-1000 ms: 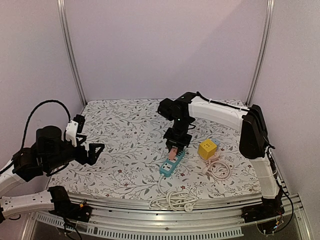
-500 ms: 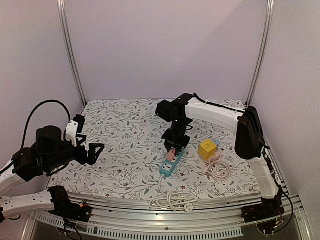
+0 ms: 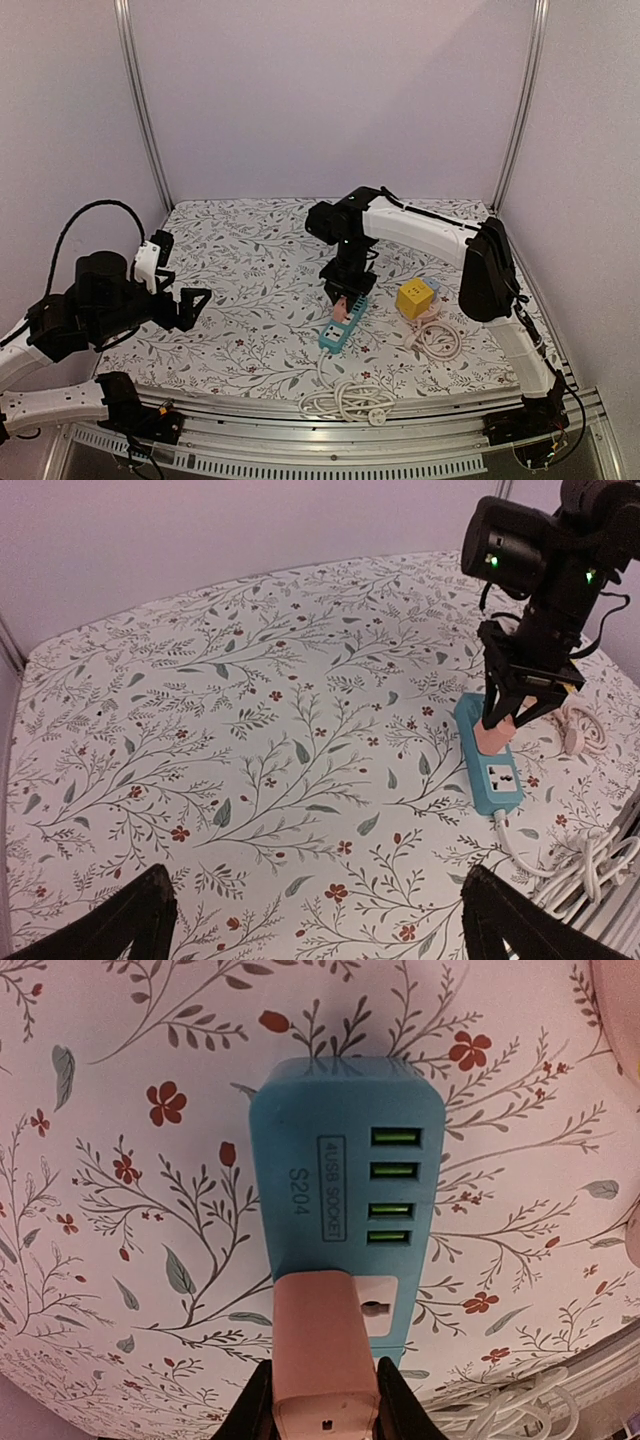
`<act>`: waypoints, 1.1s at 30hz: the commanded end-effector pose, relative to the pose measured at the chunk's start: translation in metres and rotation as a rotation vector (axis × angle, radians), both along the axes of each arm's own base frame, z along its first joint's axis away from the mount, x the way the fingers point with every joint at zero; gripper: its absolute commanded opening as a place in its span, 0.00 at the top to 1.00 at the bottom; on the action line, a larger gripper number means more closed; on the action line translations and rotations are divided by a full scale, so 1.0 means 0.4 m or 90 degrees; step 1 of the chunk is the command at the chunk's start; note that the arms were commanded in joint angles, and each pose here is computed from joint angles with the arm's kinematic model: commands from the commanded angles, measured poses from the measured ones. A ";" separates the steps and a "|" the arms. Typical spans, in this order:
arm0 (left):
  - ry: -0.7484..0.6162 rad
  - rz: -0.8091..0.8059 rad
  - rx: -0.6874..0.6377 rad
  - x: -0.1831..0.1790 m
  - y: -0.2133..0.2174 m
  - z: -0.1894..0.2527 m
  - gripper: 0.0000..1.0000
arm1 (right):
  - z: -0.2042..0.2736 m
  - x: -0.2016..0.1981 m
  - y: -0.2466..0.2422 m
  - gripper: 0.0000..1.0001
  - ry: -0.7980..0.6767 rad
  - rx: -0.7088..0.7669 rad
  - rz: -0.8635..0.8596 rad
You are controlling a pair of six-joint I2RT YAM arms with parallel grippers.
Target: Insert the plug
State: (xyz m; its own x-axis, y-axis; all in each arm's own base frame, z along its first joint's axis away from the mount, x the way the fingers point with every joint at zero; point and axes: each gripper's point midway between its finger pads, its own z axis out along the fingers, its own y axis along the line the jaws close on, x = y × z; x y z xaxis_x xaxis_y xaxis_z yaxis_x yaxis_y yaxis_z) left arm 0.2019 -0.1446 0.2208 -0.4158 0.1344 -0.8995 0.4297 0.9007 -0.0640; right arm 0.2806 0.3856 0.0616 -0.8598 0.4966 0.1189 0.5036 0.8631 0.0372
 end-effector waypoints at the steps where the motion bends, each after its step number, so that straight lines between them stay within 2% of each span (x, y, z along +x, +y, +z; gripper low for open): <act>1: 0.012 0.000 0.012 0.004 -0.003 -0.024 0.00 | -0.247 -0.075 -0.053 1.00 0.088 -0.129 0.044; 2: 0.011 0.002 0.012 0.005 -0.002 -0.023 0.00 | -0.249 -0.070 -0.049 0.98 0.083 -0.126 0.051; 6: 0.013 0.007 0.016 0.008 -0.001 -0.026 0.01 | -0.234 -0.030 -0.022 0.78 0.046 -0.090 0.064; 13: 0.011 0.009 0.016 0.008 0.000 -0.024 0.00 | -0.144 0.043 0.013 0.57 -0.023 -0.011 0.090; 18: 0.006 0.013 0.016 0.009 0.004 -0.018 0.00 | -0.060 0.108 0.027 0.37 -0.099 0.043 0.130; 22: 0.005 0.012 0.017 0.010 0.002 -0.017 0.01 | 0.032 0.159 0.012 0.27 -0.156 0.079 0.157; 27: 0.000 0.016 0.017 0.011 0.006 -0.010 0.01 | 0.101 0.204 -0.047 0.14 -0.193 0.073 0.176; 30: -0.005 0.017 0.015 0.011 0.008 -0.005 0.01 | 0.136 0.232 -0.075 0.04 -0.223 0.066 0.188; 33: -0.007 0.020 0.018 0.013 0.010 -0.006 0.01 | 0.195 0.279 -0.083 0.01 -0.290 0.070 0.207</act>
State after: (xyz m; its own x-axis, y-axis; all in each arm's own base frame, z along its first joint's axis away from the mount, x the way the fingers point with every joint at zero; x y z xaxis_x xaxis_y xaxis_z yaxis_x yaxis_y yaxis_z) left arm 0.2050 -0.1434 0.2170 -0.4235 0.1461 -0.8940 0.4135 0.9093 -0.0473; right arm 0.3693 0.3585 0.0924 -0.9605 0.2573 -0.1058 0.2274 0.9452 0.2343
